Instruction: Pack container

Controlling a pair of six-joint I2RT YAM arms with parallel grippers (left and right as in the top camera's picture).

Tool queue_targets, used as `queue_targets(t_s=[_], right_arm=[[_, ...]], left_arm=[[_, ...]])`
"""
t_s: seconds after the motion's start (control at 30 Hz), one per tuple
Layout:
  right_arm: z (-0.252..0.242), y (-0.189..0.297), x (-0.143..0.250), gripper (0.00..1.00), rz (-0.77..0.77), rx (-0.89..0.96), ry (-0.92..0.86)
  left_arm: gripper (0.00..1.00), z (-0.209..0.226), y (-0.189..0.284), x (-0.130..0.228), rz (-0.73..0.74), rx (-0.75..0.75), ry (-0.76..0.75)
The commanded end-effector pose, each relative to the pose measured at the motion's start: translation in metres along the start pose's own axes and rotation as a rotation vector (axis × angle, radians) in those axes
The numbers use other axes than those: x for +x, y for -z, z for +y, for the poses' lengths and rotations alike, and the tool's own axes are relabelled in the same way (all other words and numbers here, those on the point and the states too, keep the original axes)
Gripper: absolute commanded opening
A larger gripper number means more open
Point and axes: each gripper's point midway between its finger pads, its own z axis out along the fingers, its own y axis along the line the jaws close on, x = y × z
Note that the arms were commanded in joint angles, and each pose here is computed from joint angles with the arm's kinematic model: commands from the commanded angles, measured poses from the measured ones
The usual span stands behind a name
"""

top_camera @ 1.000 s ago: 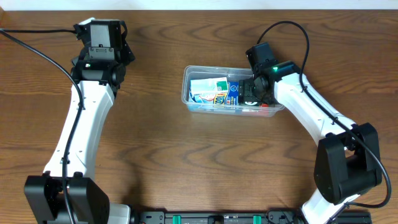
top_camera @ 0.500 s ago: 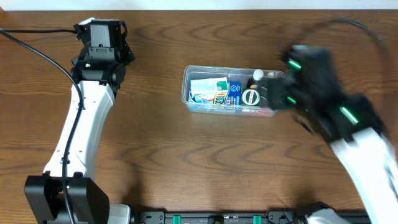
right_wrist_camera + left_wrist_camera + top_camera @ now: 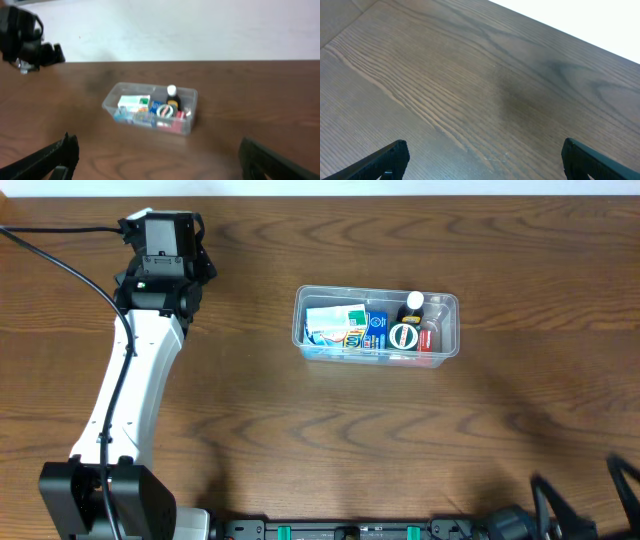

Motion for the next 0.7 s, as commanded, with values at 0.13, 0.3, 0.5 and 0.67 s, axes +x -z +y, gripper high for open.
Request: queue_targets(t_s=[0.13,0.3,0.5,0.67], right_arm=[[-0.013,0.04,0.029,0.99,-0.067,-0.003,0.016],[-0.017,0.051,0.045,0.99,-0.057,-0.004,0.064],[-0.01,0.057,0.053,0.99,-0.065,-0.061,0.116],[-0.006,0.061,0.037,0.99,-0.143,-0.073,0.096]], left_arm=[[0.98,0.003,-0.001,-0.002,-0.006,-0.013,0.016],[0.98,0.003,-0.001,-0.002,-0.006,-0.013,0.016],[0.98,0.003,-0.001,-0.002,-0.006,-0.013,0.016],[0.98,0.003,-0.001,-0.002,-0.006,-0.013,0.016]])
